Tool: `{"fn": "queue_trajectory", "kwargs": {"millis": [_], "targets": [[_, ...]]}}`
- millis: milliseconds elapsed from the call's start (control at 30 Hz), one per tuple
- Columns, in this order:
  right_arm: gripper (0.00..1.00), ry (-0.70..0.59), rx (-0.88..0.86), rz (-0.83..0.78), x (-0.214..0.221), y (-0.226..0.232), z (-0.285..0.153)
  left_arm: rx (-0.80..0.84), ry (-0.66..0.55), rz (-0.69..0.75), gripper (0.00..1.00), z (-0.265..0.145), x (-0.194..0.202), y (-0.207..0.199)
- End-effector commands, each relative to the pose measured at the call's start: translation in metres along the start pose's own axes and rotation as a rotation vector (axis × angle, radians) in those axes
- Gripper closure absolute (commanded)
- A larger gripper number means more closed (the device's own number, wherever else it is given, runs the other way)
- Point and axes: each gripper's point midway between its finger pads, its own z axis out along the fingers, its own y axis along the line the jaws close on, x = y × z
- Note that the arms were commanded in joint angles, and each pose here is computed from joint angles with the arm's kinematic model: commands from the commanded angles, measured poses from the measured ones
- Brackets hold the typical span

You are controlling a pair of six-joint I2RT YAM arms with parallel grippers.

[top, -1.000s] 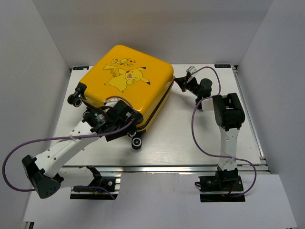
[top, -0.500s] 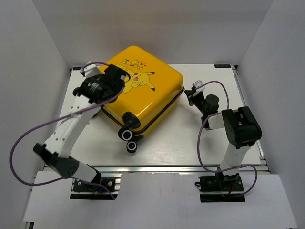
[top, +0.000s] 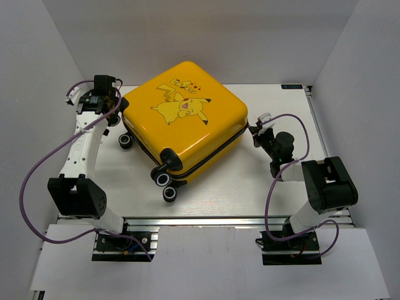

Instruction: Pack the luggage

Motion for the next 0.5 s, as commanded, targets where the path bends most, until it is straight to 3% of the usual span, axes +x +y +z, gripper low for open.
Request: {"fn": "queue_trajectory", "kwargs": {"millis": [0, 233, 467], "targets": [[1.00, -0.180, 0.114, -0.109, -0.065, -0.039, -0.002, 0.117, 0.029, -0.087, 0.02, 0.002, -0.007, -0.032], [1.00, -0.171, 0.106, -0.084, -0.064, -0.035, -0.007, 0.140, 0.134, -0.205, 0.02, 0.043, 0.007, -0.054], [1.00, -0.146, 0.067, -0.084, -0.058, -0.028, -0.005, 0.114, 0.157, -0.273, 0.02, 0.077, 0.021, -0.072]]}}
